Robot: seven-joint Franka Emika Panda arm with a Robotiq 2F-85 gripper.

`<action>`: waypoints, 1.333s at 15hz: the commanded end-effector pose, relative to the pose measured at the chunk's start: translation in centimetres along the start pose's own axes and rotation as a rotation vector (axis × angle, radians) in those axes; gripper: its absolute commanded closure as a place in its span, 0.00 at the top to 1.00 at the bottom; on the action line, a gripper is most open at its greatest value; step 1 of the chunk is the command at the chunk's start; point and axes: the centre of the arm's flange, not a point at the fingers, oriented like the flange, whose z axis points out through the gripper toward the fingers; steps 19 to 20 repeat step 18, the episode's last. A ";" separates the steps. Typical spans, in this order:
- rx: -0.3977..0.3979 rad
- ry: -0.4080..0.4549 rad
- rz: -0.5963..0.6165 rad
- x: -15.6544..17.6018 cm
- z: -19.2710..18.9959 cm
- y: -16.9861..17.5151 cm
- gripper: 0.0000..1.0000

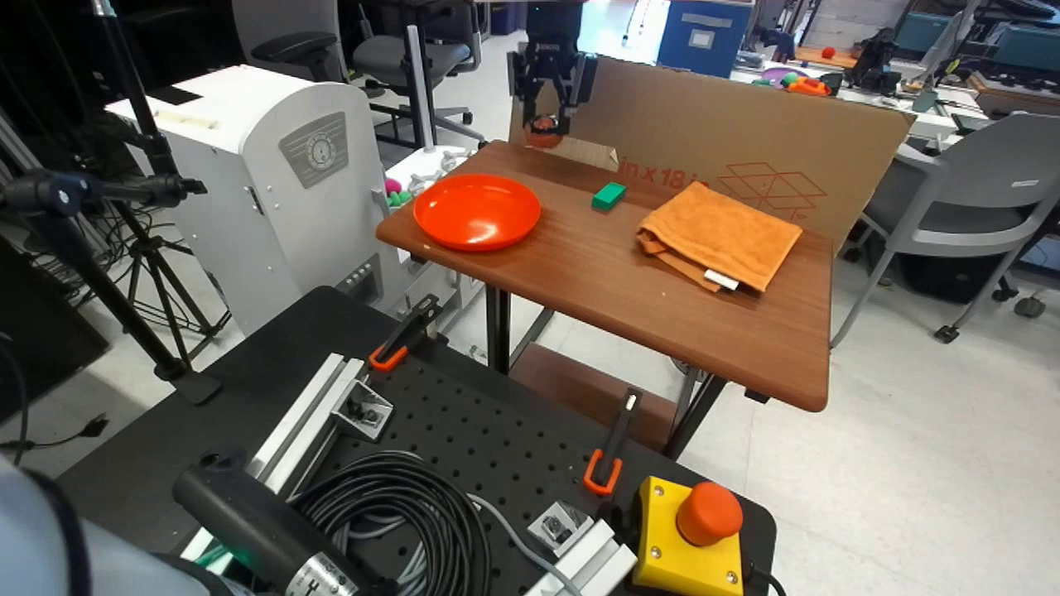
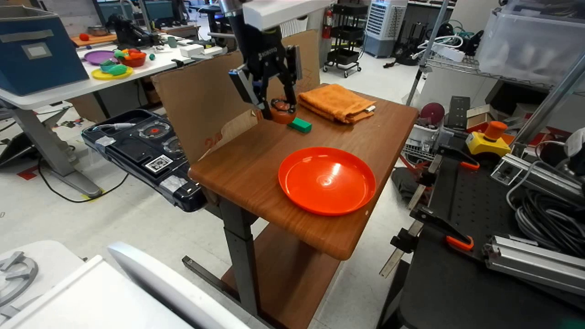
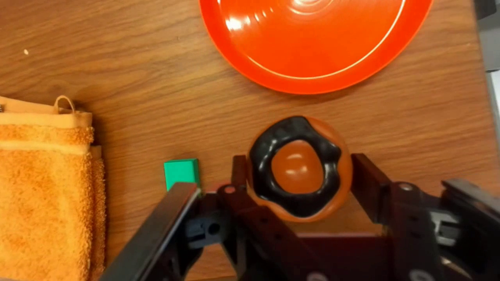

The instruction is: Put the donut on the table

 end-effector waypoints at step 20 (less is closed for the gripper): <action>-0.027 -0.033 0.019 2.5 -0.1 -3.5 1.00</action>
